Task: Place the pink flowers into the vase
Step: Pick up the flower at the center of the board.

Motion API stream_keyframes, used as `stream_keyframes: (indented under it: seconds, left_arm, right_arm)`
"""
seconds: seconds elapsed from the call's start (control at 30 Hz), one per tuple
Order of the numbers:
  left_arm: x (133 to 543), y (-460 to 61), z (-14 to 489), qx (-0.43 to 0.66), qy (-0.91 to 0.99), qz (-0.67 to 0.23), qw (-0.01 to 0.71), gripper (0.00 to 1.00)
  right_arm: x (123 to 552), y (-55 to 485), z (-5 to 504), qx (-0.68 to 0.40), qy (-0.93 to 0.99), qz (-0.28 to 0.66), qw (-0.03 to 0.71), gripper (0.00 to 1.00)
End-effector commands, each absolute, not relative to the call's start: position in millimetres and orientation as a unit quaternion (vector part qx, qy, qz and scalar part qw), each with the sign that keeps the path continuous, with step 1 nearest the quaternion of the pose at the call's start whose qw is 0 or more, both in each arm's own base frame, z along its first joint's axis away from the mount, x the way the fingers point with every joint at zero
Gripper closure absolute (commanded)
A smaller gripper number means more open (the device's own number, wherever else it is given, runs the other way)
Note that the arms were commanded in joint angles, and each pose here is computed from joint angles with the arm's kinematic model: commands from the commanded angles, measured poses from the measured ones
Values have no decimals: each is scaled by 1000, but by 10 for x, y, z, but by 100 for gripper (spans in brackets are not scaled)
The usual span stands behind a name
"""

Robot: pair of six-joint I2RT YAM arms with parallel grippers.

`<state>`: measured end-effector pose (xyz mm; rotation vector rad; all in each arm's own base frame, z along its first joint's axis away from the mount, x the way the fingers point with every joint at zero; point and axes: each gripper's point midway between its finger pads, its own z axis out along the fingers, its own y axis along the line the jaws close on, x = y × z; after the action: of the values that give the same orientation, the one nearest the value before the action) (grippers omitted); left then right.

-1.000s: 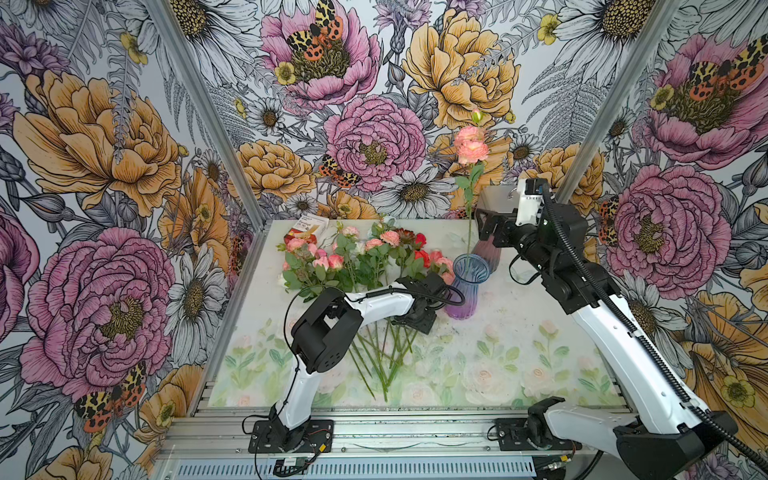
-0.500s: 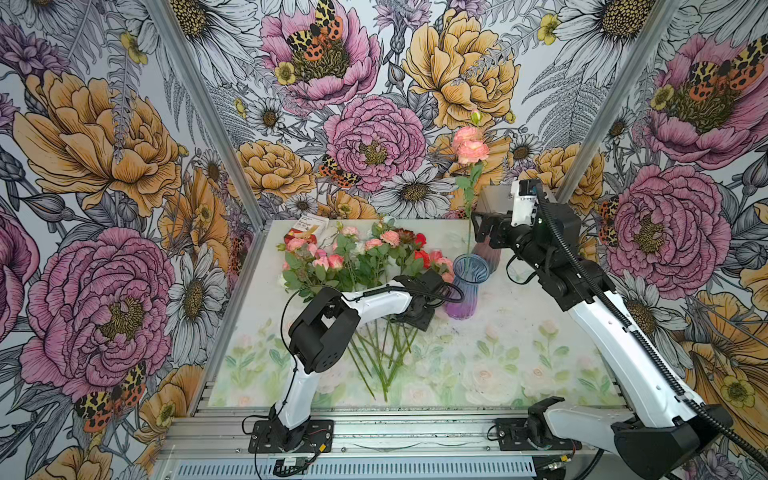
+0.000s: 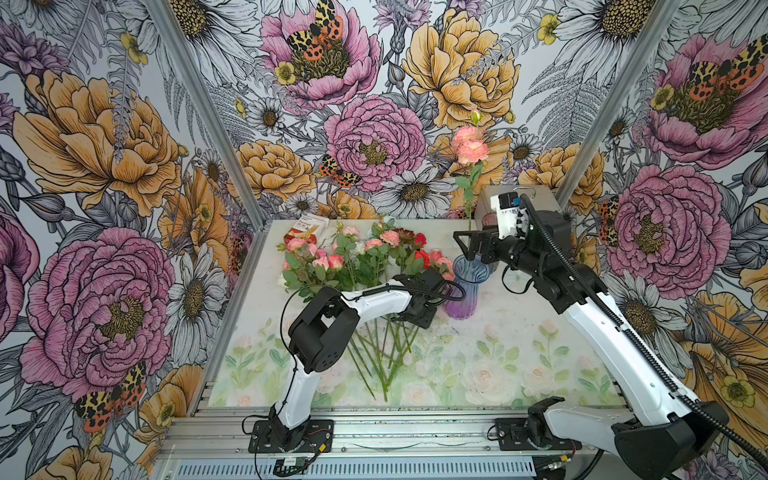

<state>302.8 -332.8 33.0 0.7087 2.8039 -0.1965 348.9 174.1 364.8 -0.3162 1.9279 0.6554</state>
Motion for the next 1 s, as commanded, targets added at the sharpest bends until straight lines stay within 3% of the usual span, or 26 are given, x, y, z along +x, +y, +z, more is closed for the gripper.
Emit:
stream_keyframes:
  seconds: [0.0, 0.2, 0.47, 0.57, 0.9, 0.97]
  left_arm:
    - [3166, -3386, 465, 236, 957, -95, 140, 55]
    - [3202, -3374, 502, 234, 957, -99, 143, 61]
    - [3216, -3363, 450, 231, 958, -96, 140, 66]
    - [3236, -3364, 529, 230, 956, -100, 153, 72]
    - [3217, -3390, 331, 232, 958, -105, 128, 70]
    - [3231, -3385, 315, 232, 959, -102, 128, 77]
  right_arm:
    - [3339, 1838, 3588, -161, 802, 299, 490, 1]
    - [3275, 1685, 3189, -137, 865, 239, 420, 1]
    - [3212, 1649, 3273, -136, 860, 238, 430, 1]
    - [3234, 1654, 3268, -136, 861, 237, 429, 1]
    - [3238, 1628, 3333, -133, 858, 232, 439, 1]
    - [3237, 1632, 3345, -133, 857, 233, 440, 1]
